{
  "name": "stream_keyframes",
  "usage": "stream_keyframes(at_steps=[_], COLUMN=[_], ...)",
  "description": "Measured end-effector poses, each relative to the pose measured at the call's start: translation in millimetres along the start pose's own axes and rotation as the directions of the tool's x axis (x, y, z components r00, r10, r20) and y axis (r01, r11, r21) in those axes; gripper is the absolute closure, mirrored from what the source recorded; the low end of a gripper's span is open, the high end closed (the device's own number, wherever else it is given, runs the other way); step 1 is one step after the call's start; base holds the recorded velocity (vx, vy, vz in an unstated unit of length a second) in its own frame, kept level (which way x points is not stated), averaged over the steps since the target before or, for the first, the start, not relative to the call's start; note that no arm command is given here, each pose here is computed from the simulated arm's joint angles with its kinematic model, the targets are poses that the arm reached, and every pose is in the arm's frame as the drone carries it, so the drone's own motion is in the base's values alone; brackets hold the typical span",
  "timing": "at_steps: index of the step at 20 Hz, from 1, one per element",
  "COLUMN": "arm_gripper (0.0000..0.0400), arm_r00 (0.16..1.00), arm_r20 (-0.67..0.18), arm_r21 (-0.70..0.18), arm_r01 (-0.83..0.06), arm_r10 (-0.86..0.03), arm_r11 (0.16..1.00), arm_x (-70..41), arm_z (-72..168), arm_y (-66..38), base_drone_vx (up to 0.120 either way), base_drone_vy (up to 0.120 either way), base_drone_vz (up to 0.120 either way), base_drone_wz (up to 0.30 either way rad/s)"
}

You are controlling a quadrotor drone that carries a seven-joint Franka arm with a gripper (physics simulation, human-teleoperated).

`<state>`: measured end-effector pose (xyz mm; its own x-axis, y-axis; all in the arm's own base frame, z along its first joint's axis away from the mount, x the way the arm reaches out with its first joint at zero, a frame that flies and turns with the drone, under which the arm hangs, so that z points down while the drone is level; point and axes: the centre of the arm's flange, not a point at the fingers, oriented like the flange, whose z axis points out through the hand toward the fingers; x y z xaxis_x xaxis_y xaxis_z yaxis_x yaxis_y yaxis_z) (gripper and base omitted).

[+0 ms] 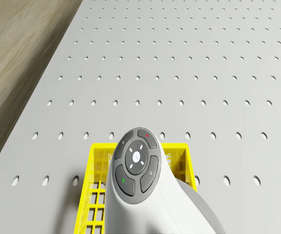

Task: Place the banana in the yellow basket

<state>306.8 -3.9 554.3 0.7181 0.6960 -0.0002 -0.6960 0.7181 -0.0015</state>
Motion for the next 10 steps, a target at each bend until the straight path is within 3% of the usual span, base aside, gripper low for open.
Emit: stream_keyframes(at_steps=[4, 10], arm_gripper=[0.0019, 0.0004], arm_r00=[1.0, 1.0], arm_r20=[0.001, 0.002], arm_r21=[0.001, 0.001], arm_r01=[-0.008, -0.013], arm_r10=[0.008, 0.013], arm_r11=[1.0, 1.0], arm_x=[0.0, -0.1], arm_z=[-11, -20], arm_y=[0.0, 0.0], base_drone_vx=[0.0, 0.0], base_drone_vy=[0.0, 0.0], base_drone_vz=[0.0, 0.0], base_drone_wz=[0.0, 0.0])
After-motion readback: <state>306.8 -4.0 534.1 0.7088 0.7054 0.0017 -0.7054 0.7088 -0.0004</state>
